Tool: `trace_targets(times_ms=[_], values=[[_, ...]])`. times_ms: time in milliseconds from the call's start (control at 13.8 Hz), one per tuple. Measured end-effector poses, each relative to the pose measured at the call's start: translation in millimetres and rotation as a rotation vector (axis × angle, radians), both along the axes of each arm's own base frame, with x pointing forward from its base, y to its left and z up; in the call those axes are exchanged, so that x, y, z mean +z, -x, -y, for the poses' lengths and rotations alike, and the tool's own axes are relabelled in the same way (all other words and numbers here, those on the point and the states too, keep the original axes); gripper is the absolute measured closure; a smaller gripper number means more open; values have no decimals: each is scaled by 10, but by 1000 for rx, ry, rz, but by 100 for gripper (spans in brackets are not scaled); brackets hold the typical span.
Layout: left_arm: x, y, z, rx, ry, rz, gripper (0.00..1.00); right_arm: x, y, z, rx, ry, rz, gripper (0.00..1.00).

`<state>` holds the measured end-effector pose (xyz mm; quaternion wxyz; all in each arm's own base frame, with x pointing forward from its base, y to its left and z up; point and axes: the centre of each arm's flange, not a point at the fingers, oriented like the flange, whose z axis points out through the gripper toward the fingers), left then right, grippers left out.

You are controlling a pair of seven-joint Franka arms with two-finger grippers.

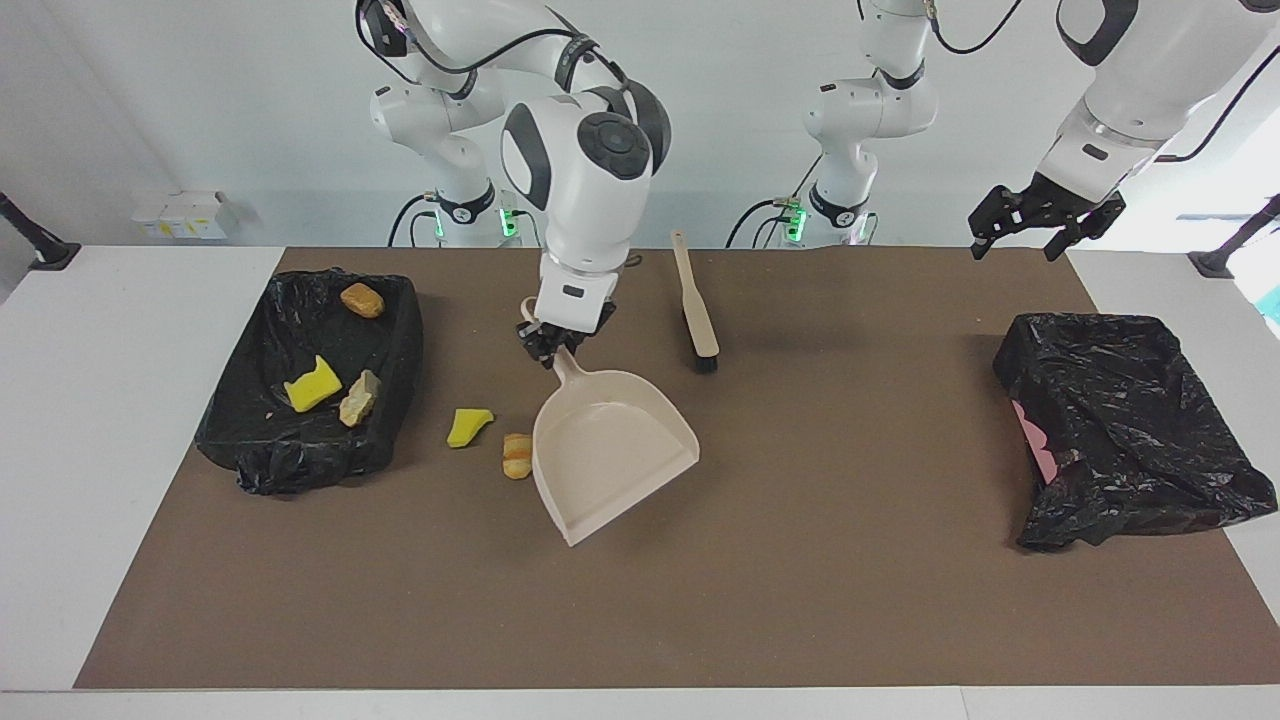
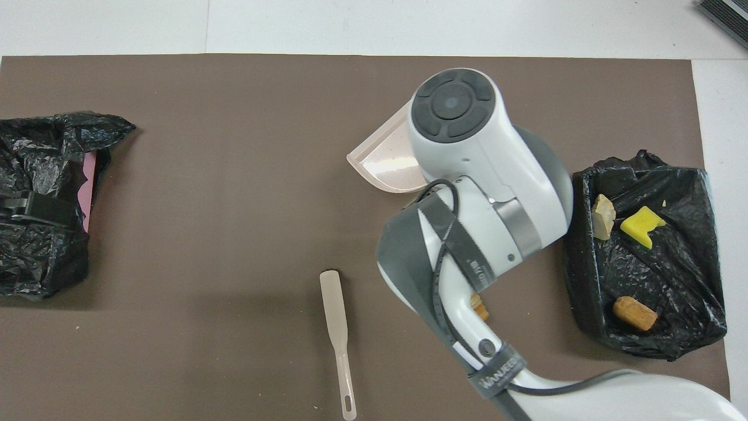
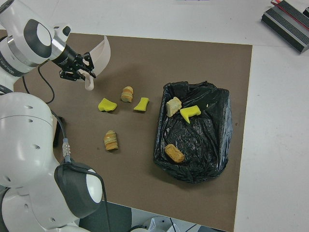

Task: Sweep and dump trash in bin
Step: 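Bring the empty dustpan back to the table center with the right gripper, then lower the dustpan onto the mat and release it with the right gripper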

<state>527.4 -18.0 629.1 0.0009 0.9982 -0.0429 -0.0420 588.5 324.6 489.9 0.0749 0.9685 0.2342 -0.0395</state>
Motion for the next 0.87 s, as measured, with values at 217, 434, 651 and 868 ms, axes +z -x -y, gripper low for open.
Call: trace_targets(times_ms=[217, 434, 651, 868], values=[[0, 0, 0, 0, 0, 0, 0, -167, -42, -391, -217, -125, -3, 68], [3, 0, 0, 0, 0, 1, 0, -349, 14, -731, -290, -160, 25, 68], [8, 0, 4, 0, 0, 2, 0, -562, 98, -1059, -362, -206, 68, 68], [10, 2, 13, -2, 0, 2, 0, -883, 240, -1321, -493, -199, 68, 68]])
